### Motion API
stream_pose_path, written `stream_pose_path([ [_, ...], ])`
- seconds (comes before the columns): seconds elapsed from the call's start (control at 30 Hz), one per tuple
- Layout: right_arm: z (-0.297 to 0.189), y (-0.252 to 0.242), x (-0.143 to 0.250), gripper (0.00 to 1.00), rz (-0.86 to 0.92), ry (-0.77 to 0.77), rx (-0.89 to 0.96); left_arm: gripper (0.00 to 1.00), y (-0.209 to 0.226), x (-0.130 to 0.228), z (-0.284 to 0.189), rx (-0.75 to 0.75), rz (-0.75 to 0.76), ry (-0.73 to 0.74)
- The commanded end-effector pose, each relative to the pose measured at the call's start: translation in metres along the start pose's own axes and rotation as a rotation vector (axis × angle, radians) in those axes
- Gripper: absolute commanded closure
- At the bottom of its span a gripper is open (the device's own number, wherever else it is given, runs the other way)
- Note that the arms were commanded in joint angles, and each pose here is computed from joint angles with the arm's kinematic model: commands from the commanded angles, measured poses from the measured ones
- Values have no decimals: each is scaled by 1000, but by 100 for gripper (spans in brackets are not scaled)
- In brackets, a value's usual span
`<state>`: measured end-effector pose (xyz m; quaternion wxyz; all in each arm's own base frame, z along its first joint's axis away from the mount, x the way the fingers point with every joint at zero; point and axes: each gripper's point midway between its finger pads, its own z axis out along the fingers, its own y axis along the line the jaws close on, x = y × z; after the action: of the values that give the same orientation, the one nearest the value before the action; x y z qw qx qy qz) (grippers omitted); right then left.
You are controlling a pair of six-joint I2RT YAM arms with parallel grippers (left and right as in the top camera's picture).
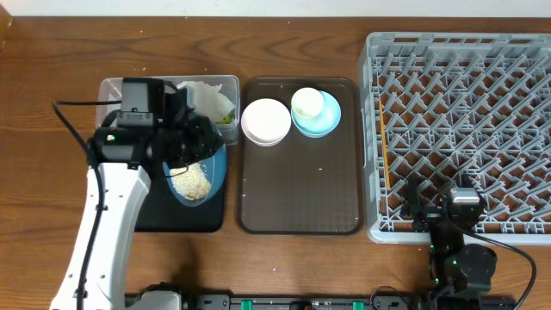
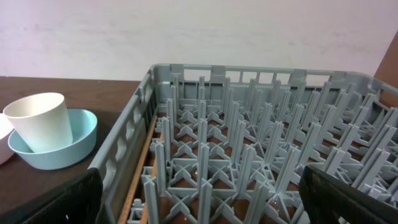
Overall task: Sort waste into correct bins and load items into the dishwasher rack
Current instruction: 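Lift the blue plate and carry it over the black tray, then tilt the blue plate to pour the rice onto the black tray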
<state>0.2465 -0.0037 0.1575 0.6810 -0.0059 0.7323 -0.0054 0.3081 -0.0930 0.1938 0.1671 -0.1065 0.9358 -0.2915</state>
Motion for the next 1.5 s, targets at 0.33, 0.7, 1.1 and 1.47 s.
stream_pose_path([
  [0.33, 0, 0, 1, 1, -4, 1, -1, 94, -20, -14, -58, 173, 52, -137],
  [0.7, 0, 0, 1, 1, -4, 1, -1, 94, -19, -18, -84, 384, 26, -171],
  [1.1, 0, 0, 1, 1, -4, 1, -1, 94, -6, -26, -124, 535, -4, -274],
  [1.47, 0, 0, 1, 1, -4, 1, 0, 94, 1, -24, -131, 616, 11, -315],
])
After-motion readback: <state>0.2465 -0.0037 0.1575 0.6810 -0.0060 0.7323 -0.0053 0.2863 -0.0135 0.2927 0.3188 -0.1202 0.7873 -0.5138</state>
